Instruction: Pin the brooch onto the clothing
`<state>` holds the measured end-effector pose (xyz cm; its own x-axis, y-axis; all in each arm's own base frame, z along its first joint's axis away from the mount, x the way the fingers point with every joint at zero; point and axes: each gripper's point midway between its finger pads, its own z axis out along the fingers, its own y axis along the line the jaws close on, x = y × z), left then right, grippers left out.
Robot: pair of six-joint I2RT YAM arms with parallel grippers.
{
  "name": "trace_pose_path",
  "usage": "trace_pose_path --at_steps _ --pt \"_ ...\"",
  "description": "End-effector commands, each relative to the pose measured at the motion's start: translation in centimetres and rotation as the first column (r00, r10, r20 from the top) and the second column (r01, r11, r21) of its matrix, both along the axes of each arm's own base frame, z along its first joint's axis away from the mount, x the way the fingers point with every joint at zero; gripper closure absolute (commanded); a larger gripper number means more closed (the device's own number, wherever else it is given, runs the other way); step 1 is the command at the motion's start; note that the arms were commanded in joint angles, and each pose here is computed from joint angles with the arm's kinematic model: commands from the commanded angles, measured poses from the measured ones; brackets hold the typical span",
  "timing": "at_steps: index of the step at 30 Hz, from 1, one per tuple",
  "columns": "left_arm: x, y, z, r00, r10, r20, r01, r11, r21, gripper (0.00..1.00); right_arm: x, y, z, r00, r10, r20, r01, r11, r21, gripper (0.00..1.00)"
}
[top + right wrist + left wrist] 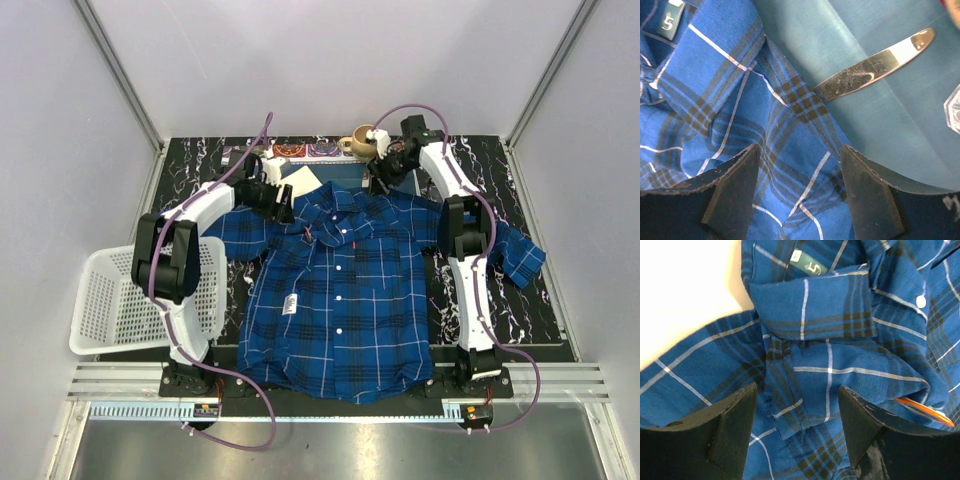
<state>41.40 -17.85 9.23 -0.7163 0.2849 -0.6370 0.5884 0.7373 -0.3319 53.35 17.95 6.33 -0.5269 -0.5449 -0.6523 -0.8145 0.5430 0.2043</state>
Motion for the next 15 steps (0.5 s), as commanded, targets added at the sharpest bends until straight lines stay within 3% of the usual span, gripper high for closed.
trace_pose_path --at_steps 1,5,8,11,13,14,15 --pt "1.5 0.0 0.7 0.996 0.076 -0.037 -0.076 0.997 -0.012 0.32 0.8 0.2 -0.1 0.998 0.021 0.056 -0.017 0.997 -0.071 0.29" --pt "1.3 -0.6 0.0 0.995 0.067 -0.079 -0.071 0.996 -0.045 0.33 0.6 0.1 -1.2 0.999 0.026 0.042 -0.022 0.996 -0.085 0.30" --pt "1.2 -1.1 -0.4 0.993 0.061 -0.103 -0.069 0.995 -0.074 0.35 0.5 0.2 -1.6 0.999 0.031 0.034 -0.028 0.996 -0.082 0.38" --pt "1.1 -1.3 -0.7 0.992 0.050 -0.114 -0.060 0.994 -0.087 0.49 0.4 0.3 -1.5 0.999 0.033 0.030 -0.030 0.997 -0.072 0.62" --pt "1.3 -1.3 -0.3 0.995 0.039 -0.089 -0.047 0.995 -0.086 0.57 0.3 0.4 -0.8 0.999 0.034 0.039 -0.031 0.997 -0.064 0.91" --pt "1.5 -1.3 0.3 0.997 0.033 -0.064 -0.038 0.996 -0.086 0.66 0.2 0.3 -0.7 0.999 0.029 0.036 -0.027 0.998 -0.065 1.00" --pt "1.7 -1.3 0.6 0.999 0.023 -0.036 -0.026 0.996 -0.083 0.69 0.2 0.3 -0.3 0.999 0.025 0.040 -0.022 0.998 -0.062 1.00"
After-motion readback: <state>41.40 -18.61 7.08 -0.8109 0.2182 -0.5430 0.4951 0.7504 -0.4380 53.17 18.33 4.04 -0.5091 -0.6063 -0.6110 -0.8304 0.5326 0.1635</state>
